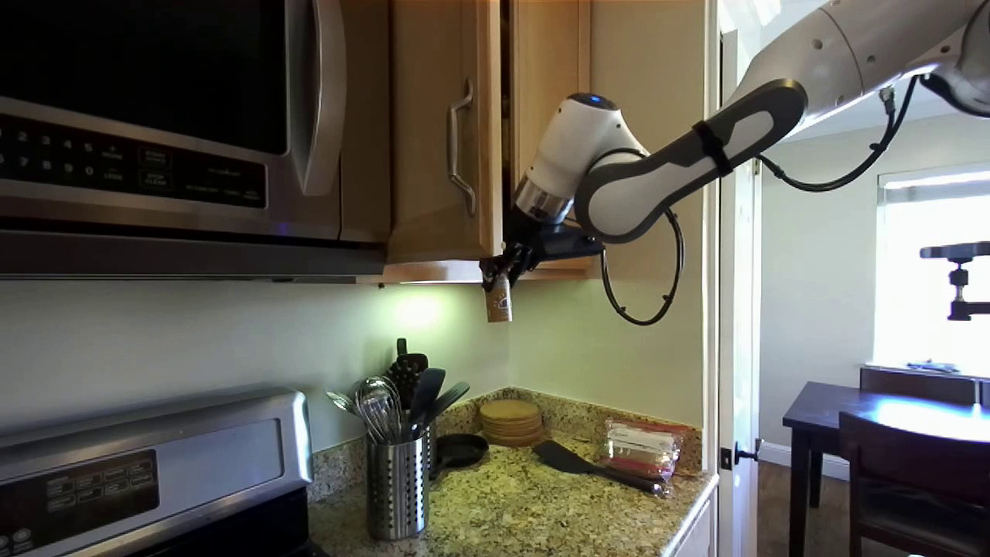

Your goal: Open the cabinet door on the left, remove the brown bottle from the bottom shelf of the cabinet, and put the bottle on the counter

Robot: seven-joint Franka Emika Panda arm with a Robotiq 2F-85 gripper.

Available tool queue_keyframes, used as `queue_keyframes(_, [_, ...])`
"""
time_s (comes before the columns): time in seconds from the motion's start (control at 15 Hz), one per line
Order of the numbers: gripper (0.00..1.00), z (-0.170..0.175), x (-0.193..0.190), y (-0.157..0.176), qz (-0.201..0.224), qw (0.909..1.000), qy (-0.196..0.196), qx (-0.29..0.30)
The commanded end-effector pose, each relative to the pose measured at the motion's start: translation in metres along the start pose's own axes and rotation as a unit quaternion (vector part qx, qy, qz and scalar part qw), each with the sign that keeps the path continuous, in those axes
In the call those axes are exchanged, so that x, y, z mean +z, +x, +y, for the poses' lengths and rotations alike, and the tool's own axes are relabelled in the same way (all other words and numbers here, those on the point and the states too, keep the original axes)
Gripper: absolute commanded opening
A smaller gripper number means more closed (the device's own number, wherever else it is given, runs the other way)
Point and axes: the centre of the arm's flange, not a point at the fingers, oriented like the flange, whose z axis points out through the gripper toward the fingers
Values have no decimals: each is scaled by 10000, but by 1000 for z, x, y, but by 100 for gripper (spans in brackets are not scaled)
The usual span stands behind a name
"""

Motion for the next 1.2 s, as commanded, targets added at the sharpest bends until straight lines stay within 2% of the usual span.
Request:
queue_keyframes(0.0, [26,8,0,-26,175,9994,-121,257])
queue_keyframes(0.07, [51,1,7,-10,3,9999,-74,113])
queue_keyframes(0.8, [51,2,9,-15,2,9998,-84,205])
queue_keyframes(0.87, [26,2,9,-15,2,9998,-84,205])
queue_keyframes(1.13, [26,1,2,-24,55,9999,-46,140])
